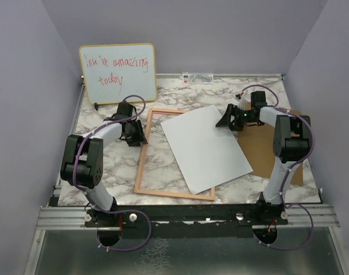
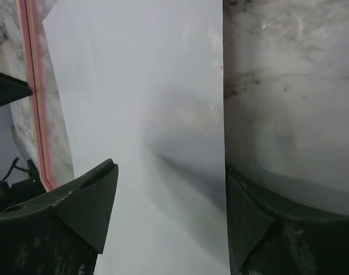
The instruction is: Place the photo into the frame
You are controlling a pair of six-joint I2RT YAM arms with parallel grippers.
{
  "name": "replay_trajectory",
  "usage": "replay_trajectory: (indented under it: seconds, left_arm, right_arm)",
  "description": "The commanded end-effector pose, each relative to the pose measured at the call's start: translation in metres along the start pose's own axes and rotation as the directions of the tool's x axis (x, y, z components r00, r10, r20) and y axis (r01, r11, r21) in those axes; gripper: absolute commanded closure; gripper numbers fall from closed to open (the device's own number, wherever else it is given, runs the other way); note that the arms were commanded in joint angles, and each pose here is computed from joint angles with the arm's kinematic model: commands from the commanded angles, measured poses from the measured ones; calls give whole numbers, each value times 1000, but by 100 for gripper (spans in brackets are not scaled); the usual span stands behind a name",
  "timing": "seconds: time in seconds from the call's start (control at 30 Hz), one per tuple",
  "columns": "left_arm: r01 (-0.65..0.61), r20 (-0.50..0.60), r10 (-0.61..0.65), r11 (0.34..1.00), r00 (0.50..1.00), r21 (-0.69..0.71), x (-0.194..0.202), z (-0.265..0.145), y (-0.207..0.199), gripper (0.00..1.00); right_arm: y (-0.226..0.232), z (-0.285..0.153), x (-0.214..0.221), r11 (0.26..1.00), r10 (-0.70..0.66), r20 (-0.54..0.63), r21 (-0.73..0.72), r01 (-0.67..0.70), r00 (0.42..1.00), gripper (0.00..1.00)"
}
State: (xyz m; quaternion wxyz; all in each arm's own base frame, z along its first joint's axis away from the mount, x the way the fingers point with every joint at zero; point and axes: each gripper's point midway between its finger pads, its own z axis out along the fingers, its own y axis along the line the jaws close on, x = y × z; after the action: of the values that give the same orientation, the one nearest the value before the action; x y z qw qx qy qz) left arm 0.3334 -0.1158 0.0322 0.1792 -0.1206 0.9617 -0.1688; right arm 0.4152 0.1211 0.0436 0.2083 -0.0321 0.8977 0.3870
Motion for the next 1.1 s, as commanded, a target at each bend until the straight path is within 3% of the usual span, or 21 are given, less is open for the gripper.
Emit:
replay_trajectory:
  seconds: [0.0,0.1,0.27,0.33,0.43,0.47,0.77,1.07]
  left_arm:
    - [22,-58,-23,1000,998,-15,10,11,5,60]
    - [31,-59,-32,999,998,-5,9,11,2,60]
    - [36,-60,-36,999,998,0,9,11,1,60]
    - [37,-60,-36,999,998,4,8,11,0,60]
    - [40,-52,-39,999,998,12,5,10,-3,60]
    - [41,-49,-40,999,998,14,3,10,-4,60]
    - [48,3,-48,999,999,-2,-7,3,-3,56]
    - [125,1,-126,990,992,72,8,3,-10,62]
  right_arm:
    - [17,-11,38,994,51,-77,-90,-58,996,26]
    - [31,-22,65,987,90,-81,-126,-100,993,29]
    - [56,-35,91,966,133,-69,-213,-145,989,46]
    - [65,-41,92,964,127,-39,-230,-133,991,62]
    - [75,-50,88,965,120,16,-236,-113,993,94]
    - [78,-52,84,966,119,36,-236,-107,992,99]
    - [102,-72,57,959,171,206,-261,-114,963,100]
    - [113,-40,73,933,323,211,-231,-274,922,100]
